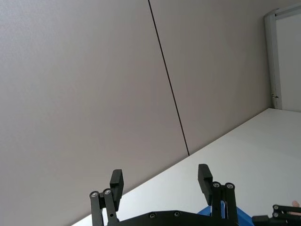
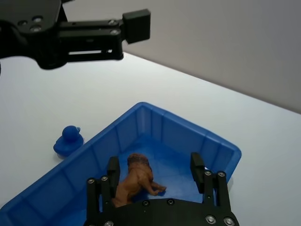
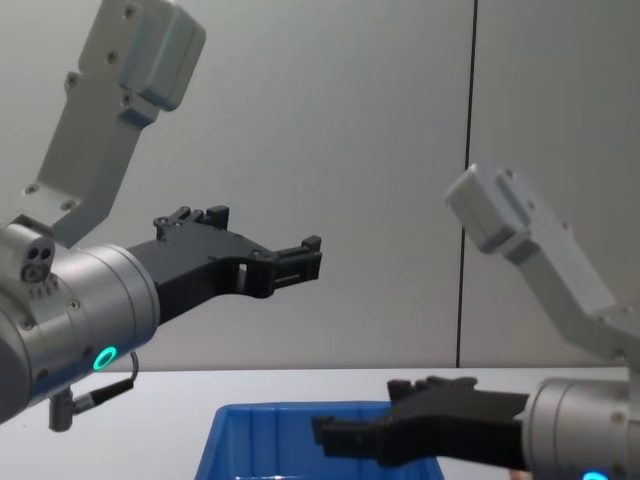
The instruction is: Pick up the two dolls from the table and place them into the box.
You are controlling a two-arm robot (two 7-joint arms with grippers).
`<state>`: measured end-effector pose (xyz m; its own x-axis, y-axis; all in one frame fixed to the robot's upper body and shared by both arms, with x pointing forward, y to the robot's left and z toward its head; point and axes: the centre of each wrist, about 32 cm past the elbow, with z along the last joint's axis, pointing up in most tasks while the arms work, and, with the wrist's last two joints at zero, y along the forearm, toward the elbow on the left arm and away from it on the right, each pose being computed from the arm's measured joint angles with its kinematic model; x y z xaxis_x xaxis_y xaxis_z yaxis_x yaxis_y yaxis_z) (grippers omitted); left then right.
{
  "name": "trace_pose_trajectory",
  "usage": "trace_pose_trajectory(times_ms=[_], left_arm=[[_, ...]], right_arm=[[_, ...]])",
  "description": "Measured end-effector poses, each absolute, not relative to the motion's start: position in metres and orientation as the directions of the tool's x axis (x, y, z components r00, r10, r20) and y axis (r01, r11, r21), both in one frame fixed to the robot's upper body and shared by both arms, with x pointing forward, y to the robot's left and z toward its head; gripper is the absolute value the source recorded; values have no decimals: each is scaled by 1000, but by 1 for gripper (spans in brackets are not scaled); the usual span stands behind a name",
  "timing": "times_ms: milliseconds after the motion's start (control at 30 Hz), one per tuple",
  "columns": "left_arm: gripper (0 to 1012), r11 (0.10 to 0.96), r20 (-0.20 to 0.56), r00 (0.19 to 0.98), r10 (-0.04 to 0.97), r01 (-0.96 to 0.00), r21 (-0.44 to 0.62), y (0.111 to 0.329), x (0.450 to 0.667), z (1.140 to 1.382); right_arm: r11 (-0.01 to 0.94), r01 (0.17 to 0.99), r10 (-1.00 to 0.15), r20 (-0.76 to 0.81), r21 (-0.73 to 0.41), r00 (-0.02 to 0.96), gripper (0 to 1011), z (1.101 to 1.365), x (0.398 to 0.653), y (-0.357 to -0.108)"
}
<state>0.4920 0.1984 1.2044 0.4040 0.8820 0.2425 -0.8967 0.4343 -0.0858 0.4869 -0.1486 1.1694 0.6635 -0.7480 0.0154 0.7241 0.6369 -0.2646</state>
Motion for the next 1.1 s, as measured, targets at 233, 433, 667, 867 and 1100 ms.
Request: trace_pose_trajectory(times_ms=[233, 433, 667, 867, 1100], left_arm=[[1004, 434, 242, 404, 882, -897, -86, 198, 492, 1204], [1004, 434, 242, 404, 882, -897, -86, 198, 492, 1204], [1004, 434, 242, 404, 882, -897, -86, 198, 492, 1204], [1004, 434, 242, 404, 882, -897, -86, 198, 492, 1204], [1004, 434, 242, 404, 882, -897, -86, 198, 492, 1204]], right_arm=[[617, 760, -774, 19, -205, 633, 1001, 1180, 487, -164], [573, 805, -813, 18, -154, 582, 1001, 1191, 484, -190], [520, 842, -850, 4, -144, 526, 1001, 1198, 475, -222], [497, 848, -864, -12, -183, 503, 1001, 1201, 464, -240], [486, 835, -868, -27, -257, 497, 1001, 1199, 453, -253]])
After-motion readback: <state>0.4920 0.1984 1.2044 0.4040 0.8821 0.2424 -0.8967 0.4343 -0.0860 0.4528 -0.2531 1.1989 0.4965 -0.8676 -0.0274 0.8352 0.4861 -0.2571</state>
